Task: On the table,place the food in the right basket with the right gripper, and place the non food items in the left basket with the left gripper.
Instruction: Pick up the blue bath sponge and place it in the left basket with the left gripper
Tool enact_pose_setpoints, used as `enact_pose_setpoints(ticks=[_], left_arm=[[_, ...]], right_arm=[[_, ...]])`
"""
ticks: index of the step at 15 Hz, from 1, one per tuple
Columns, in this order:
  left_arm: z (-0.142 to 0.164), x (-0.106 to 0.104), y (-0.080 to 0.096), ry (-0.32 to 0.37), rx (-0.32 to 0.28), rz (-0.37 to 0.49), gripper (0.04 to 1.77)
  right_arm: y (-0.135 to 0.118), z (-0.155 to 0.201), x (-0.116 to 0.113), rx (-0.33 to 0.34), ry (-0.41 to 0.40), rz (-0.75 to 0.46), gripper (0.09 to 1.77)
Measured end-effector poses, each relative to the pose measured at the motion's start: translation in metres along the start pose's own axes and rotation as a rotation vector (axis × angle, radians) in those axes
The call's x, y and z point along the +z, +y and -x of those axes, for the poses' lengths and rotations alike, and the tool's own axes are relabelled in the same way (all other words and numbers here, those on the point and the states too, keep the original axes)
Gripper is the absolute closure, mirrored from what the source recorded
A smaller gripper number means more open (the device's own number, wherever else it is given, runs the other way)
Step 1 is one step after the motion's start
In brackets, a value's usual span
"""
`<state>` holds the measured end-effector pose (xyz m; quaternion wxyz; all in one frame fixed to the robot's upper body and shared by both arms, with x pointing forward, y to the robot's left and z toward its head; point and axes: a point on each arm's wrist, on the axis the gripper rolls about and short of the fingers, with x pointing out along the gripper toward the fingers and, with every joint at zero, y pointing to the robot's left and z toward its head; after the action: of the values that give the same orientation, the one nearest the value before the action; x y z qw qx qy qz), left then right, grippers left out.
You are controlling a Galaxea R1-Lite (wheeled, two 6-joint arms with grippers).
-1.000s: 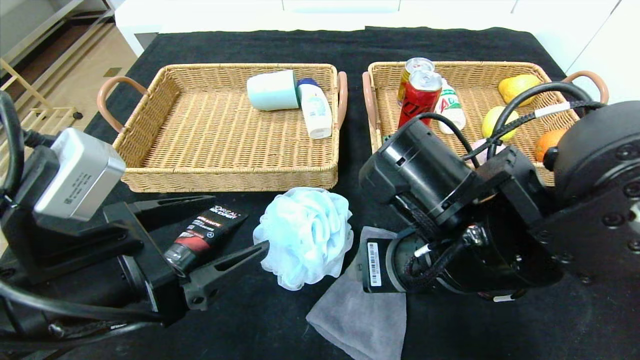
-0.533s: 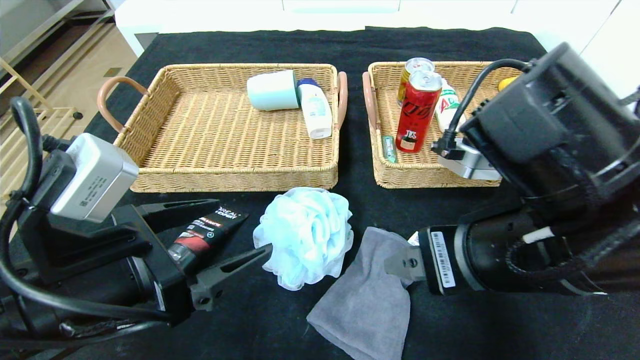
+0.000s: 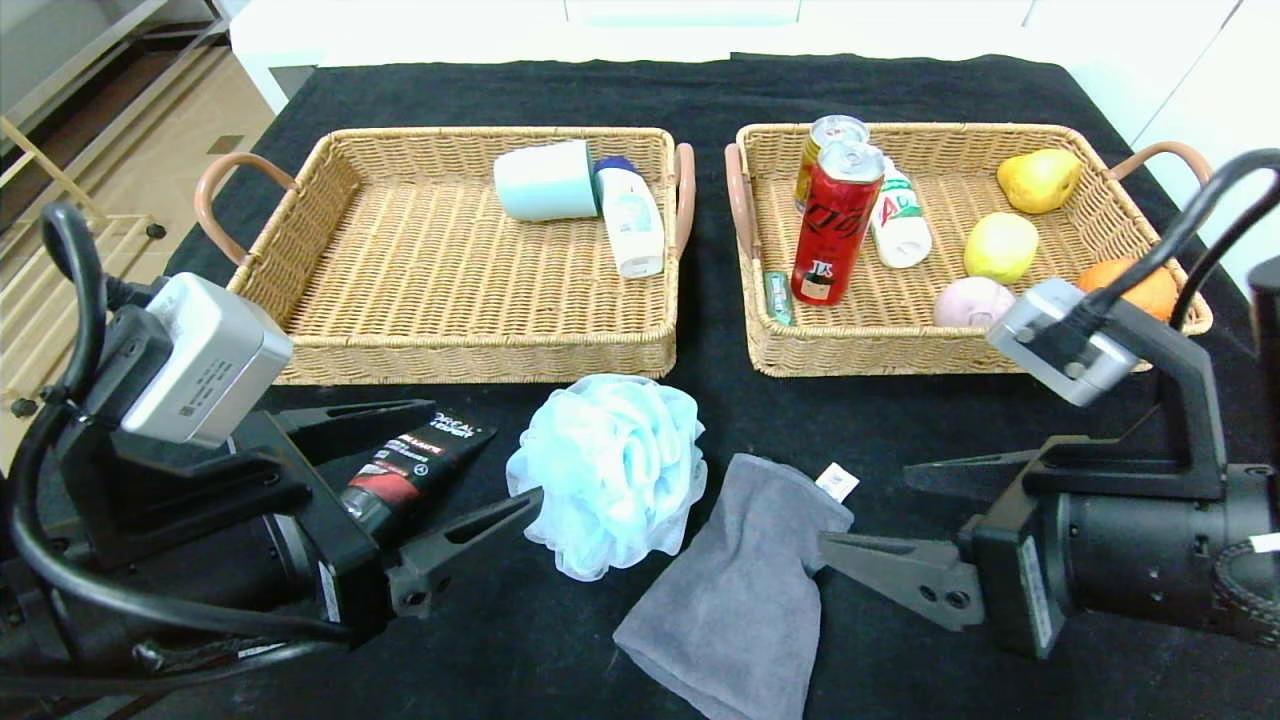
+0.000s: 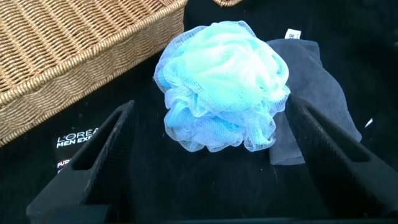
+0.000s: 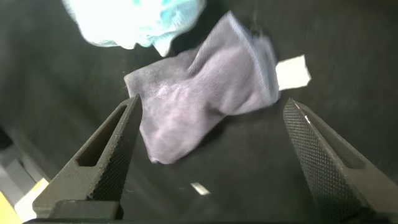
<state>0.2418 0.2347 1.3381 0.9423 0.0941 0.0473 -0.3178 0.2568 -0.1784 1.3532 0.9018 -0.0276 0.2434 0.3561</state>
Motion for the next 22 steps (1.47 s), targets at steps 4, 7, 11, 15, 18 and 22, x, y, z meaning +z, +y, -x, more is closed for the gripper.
enact_pose_setpoints(ticks=[4,7,11,15,18,22], left_arm=[[0.002,0.001,0.000,-0.006,0.025,-0.013,0.09],[0.001,0.000,0.000,0.002,0.024,-0.013,0.09],[0.000,-0.002,-0.005,0.039,0.059,-0.035,0.09],[-0.002,-0.003,-0.011,0.046,0.077,-0.037,0.09],[-0.006,0.005,-0.009,0.050,0.128,-0.038,0.09],[-0.003,0.012,-0.006,0.171,0.179,-0.040,0.09]], right_arm=[[-0.036,0.034,-0.015,0.140,-0.133,0.129,0.18],[-0.041,0.053,-0.031,0.160,-0.161,0.200,0.17],[-0.045,0.063,-0.051,0.122,-0.273,0.251,0.16],[-0.053,0.061,-0.066,0.073,-0.338,0.259,0.16],[-0.059,0.061,-0.072,0.037,-0.357,0.255,0.16],[-0.059,0.063,-0.079,0.028,-0.348,0.248,0.16]])
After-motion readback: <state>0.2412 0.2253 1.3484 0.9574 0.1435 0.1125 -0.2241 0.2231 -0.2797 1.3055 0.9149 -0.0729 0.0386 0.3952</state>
